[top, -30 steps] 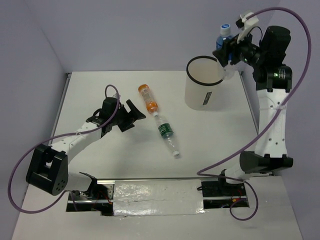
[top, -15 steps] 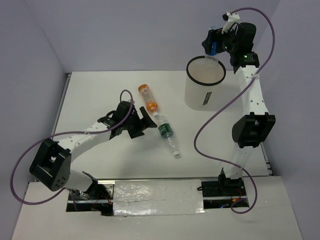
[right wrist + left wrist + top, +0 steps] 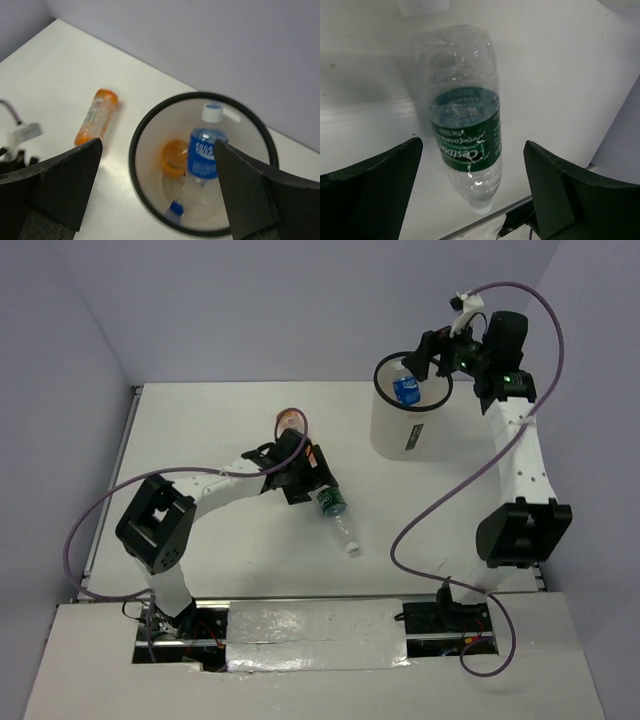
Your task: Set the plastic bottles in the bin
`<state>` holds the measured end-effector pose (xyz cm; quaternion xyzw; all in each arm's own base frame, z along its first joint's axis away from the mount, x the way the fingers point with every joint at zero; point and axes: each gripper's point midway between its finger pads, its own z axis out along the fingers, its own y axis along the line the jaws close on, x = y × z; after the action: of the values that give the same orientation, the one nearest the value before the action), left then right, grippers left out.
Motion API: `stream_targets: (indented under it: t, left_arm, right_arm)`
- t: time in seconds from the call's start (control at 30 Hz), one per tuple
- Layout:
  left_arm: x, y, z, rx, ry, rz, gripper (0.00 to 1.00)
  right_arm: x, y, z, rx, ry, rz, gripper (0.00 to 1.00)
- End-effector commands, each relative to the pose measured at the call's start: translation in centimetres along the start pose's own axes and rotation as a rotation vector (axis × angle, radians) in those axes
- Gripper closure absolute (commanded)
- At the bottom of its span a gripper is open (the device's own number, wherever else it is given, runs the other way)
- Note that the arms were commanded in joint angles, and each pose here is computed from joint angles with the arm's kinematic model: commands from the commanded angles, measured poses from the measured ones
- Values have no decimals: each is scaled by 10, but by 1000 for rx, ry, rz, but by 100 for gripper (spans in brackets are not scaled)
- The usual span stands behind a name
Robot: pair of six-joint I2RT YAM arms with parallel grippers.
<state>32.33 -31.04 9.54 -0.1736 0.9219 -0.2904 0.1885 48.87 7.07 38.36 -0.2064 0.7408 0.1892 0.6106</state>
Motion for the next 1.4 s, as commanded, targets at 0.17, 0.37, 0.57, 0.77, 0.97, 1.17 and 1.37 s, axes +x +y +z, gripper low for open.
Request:
stream_targets:
  t: [0.17,0.37,0.57,0.77,0.97,1.17,1.37]
  left_arm:
    - [14,-2,43,-86,26,37,9]
    - [15,22,63,-291,34,56,19]
    - [27,18,64,-235,75,77,45]
    - [21,-38,22,-2,77,169,64]
    - [-37,-136,-73,370,-166,308,72]
    - [-97,-235,-180,828,-408,441,78]
    - [-157,-326,-242,1096,-692,506,74]
  right_arm:
    - [48,72,-79,-156,39,-34,0]
    - [66,84,-103,-148,45,3,0]
    - [70,84,-115,-132,37,33,0]
    - [56,81,-128,-113,2,45,0]
    - [45,69,-146,-64,-23,47,0]
    - [46,61,-160,-24,-31,37,0]
    - [46,62,-168,-6,-43,37,0]
